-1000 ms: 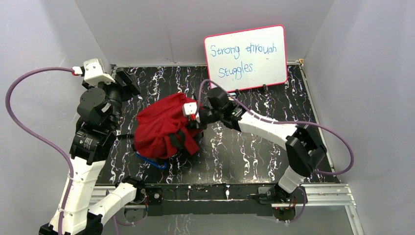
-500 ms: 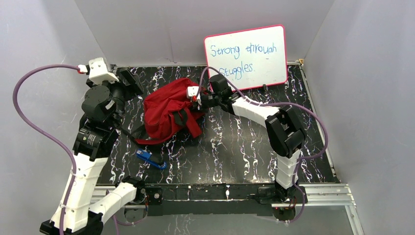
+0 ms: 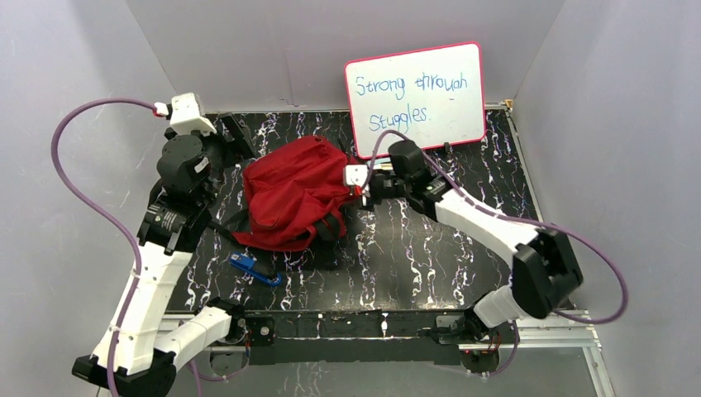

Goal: Pack the student bag
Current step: Place the student bag at the center of the board.

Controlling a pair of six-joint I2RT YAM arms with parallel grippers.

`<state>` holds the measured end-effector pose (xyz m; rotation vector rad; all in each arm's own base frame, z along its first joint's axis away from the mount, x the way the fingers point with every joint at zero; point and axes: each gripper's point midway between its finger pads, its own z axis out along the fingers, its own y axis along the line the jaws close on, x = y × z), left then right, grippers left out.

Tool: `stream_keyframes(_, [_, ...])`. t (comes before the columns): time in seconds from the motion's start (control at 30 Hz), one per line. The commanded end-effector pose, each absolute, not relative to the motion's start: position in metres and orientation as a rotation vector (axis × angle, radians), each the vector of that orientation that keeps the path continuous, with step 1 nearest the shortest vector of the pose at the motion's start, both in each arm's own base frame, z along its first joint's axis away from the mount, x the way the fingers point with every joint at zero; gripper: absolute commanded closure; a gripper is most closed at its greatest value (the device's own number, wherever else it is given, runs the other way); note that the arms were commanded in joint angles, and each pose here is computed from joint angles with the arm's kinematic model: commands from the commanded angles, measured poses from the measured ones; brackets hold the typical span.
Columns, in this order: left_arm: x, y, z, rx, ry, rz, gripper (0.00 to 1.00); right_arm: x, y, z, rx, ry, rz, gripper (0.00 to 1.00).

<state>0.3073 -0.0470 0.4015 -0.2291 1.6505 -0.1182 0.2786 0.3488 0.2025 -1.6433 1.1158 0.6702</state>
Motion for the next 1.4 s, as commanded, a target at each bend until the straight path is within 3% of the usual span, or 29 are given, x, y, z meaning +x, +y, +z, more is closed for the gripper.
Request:
stream_keyframes(0.0, [0.316,-0.059,0.399,-0.221,1.648,-0.173,0.22,0.264,0.330,0.235,-1.537,1.102,0.642,0.36])
stream_keyframes(0.17, [0.324,-0.070,0.387,-0.210,1.682,-0.217,0.21,0.260,0.324,0.274,-1.220,1.201,0.755,0.36])
stream_keyframes(0.33, [0.329,-0.076,0.376,-0.214,1.711,-0.238,0.21,0.265,0.342,0.286,-0.984,1.366,0.949,0.44])
stream_keyframes(0.67, [0.329,-0.082,0.361,-0.199,1.752,-0.262,0.20,0.252,0.397,0.207,-1.124,1.511,0.913,0.53])
stream_keyframes(0.97, [0.329,-0.084,0.349,-0.205,1.776,-0.270,0.20,0.210,0.353,0.117,-1.254,1.722,0.751,0.56])
stream_keyframes(1.2, [0.331,-0.087,0.337,-0.218,1.807,-0.278,0.20,0.183,0.320,0.091,-1.272,1.818,0.754,0.56])
stream_keyframes(1.37, [0.329,-0.084,0.324,-0.233,1.830,-0.262,0.20,0.188,0.317,0.116,-1.219,1.784,0.731,0.56])
